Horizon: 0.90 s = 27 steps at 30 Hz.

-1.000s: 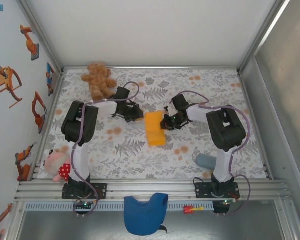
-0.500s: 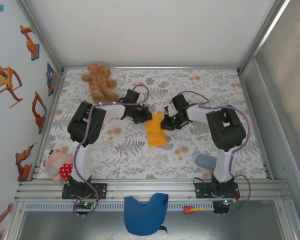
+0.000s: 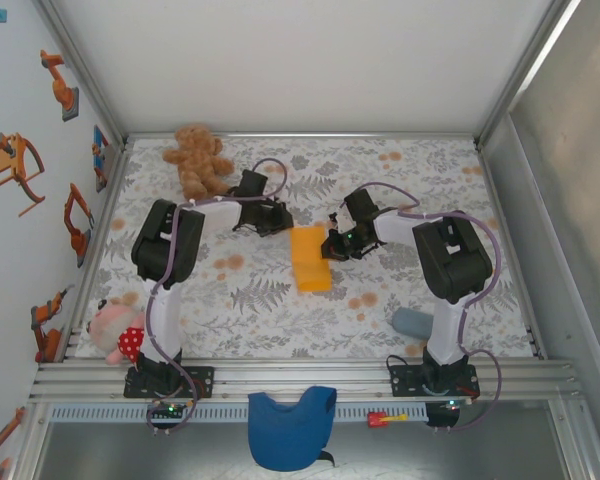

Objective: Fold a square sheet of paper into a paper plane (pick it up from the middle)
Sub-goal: First fold the square sheet of paper in half at the center of the table.

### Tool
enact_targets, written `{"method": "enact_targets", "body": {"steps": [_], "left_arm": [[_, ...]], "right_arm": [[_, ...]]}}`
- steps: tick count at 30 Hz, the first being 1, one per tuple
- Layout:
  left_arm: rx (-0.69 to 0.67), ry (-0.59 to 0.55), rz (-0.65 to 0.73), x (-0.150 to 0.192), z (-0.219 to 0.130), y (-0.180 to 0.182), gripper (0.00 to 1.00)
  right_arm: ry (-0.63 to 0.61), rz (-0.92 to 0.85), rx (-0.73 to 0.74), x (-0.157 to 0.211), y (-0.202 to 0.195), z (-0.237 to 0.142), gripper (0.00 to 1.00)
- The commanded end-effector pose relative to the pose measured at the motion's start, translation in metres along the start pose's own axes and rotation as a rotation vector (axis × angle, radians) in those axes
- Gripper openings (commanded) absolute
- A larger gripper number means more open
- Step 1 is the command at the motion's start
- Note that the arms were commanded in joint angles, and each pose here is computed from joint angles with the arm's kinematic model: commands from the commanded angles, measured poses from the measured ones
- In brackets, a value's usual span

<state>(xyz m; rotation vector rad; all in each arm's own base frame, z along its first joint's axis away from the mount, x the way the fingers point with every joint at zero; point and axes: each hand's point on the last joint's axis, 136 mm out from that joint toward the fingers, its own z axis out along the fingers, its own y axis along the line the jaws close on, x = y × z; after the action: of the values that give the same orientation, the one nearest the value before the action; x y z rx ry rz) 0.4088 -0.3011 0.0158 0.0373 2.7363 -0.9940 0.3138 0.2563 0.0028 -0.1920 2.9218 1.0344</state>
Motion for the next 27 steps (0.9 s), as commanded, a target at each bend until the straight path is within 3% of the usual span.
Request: {"method": "enact_targets", "body": {"steps": [1,6,10,19,27], "left_arm": [[-0.12,-0.047,0.017,-0.021,-0.007,0.031,0.08],[-0.026,-0.084,0.041,-0.023,-0.039,-0.014,0.08],[0.012,-0.09,0.068,0.004,-0.054,-0.044,0.08],[0.097,0.098,-0.006,0.087,-0.027,-0.064,0.08],[0.066,0.16,-0.069,0.107,-0.005,-0.043,0.08]], "right_arm": [[0.227,0.185,0.417,0.088,-0.115,0.027,0.05],[0.219,0.187,0.409,0.086,-0.112,0.026,0.05],[0.217,0.195,0.403,0.086,-0.111,0.026,0.05],[0.215,0.202,0.397,0.086,-0.111,0.027,0.05],[0.219,0.205,0.401,0.087,-0.112,0.027,0.05]]}}
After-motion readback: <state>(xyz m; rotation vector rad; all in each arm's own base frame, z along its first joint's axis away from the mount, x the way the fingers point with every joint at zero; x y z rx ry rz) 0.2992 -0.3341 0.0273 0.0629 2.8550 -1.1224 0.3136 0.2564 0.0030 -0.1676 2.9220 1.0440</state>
